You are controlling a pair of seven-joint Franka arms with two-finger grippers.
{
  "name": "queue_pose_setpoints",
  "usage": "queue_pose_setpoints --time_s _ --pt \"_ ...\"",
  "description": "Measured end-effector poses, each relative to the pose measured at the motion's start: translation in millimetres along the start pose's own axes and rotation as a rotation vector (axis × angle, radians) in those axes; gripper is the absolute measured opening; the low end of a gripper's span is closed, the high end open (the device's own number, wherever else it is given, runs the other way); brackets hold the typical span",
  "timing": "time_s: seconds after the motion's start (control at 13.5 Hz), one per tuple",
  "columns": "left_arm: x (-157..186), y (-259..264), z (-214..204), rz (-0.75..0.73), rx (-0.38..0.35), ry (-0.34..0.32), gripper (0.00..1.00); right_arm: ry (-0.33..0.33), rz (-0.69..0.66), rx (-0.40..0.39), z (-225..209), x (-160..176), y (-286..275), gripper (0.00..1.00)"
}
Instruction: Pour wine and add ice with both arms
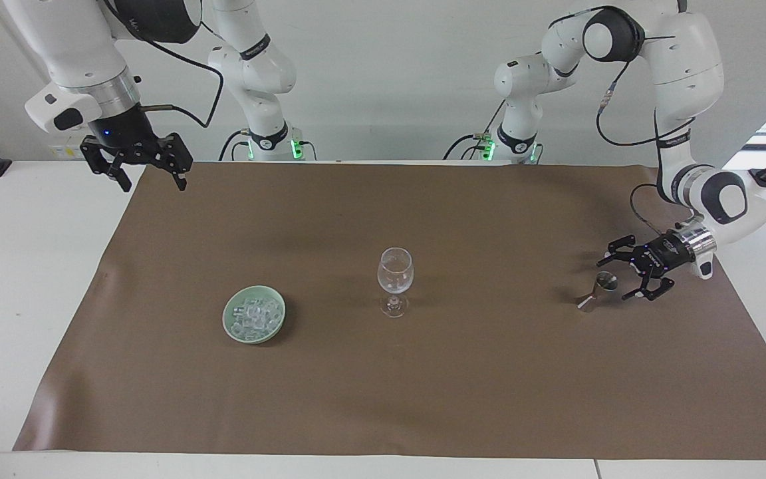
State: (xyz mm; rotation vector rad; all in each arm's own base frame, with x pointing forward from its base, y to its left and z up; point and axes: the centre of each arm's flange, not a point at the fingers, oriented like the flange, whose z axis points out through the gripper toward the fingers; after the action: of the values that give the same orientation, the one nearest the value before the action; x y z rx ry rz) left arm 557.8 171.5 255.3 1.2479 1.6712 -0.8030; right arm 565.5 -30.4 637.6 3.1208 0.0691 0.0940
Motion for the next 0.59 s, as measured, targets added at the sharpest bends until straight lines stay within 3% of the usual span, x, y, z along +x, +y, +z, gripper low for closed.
queue_pose_setpoints --time_s 0.59 --pt "2.5 -5.5 31.9 -0.032 -0.034 -0.025 1.0 0.0 0.0 0.0 0.0 0.0 0.0 1.0"
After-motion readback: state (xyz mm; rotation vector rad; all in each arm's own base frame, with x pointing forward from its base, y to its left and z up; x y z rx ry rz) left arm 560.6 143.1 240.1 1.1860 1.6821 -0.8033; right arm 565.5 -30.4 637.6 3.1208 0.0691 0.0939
